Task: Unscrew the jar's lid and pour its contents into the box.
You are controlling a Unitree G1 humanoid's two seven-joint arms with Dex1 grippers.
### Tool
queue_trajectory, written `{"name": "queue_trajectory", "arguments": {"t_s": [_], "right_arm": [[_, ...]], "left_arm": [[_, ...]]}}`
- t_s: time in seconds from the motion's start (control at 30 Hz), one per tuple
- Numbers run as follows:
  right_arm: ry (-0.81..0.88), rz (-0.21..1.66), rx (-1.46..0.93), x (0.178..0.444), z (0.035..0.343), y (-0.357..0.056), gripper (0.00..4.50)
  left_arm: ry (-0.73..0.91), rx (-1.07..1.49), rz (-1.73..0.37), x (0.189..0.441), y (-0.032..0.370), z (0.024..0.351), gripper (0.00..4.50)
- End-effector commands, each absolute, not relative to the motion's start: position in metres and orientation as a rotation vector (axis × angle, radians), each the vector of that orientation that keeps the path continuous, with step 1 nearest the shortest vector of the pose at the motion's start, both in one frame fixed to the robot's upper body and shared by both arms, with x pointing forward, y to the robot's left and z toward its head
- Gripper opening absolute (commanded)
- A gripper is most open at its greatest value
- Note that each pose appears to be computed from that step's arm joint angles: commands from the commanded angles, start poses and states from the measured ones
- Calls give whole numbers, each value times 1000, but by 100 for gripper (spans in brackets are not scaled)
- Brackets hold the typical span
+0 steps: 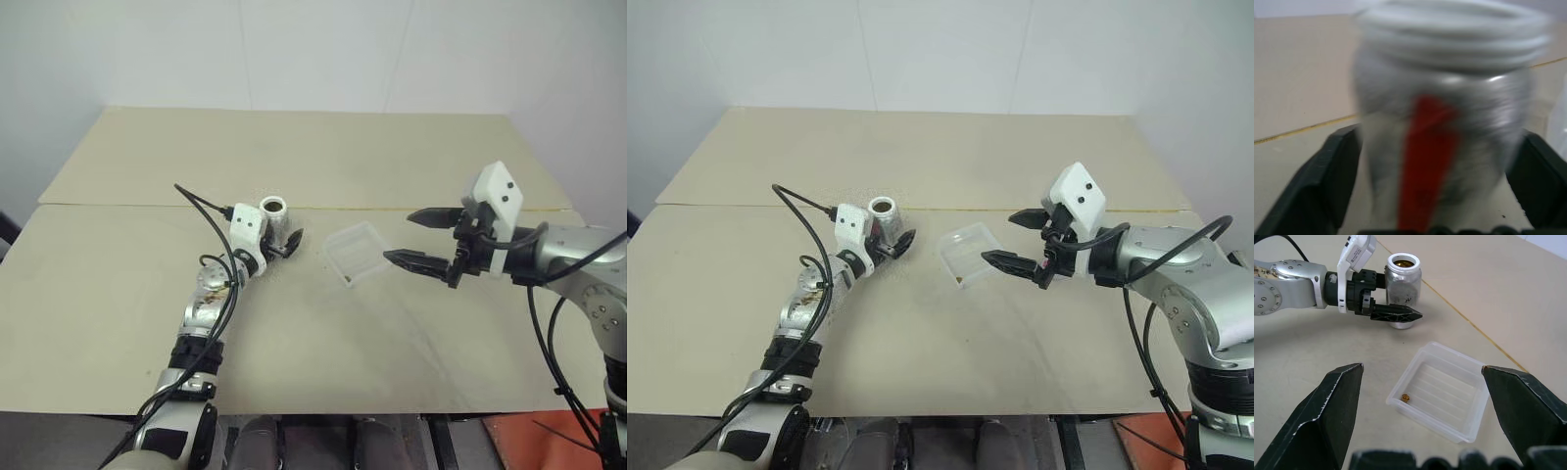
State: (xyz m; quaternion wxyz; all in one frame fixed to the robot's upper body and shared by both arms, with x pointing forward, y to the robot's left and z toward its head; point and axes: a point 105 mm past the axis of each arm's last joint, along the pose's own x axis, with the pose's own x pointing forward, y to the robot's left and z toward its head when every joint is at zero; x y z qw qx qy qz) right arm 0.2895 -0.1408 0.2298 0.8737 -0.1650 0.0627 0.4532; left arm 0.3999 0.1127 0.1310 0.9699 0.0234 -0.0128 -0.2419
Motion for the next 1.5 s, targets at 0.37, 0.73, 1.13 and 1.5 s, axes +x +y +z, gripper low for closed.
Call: {"name": "queue_trajectory", "arguments": {"t_s": [0.37, 0.73, 1.13, 1.5], "right_arm": [[101, 952, -370, 282, 234, -135, 450], [115, 928, -388, 276, 230, -137, 450], [141, 948, -388, 268, 228, -151, 450], [108, 996, -415, 257, 229, -153, 450]], "left_arm": [[-58, 84, -545, 366, 128, 144, 447], [101, 157, -849, 300, 157, 160, 447], [30, 454, -1288, 272, 208, 228, 447], [-14, 461, -1342, 265, 201, 226, 447]]}}
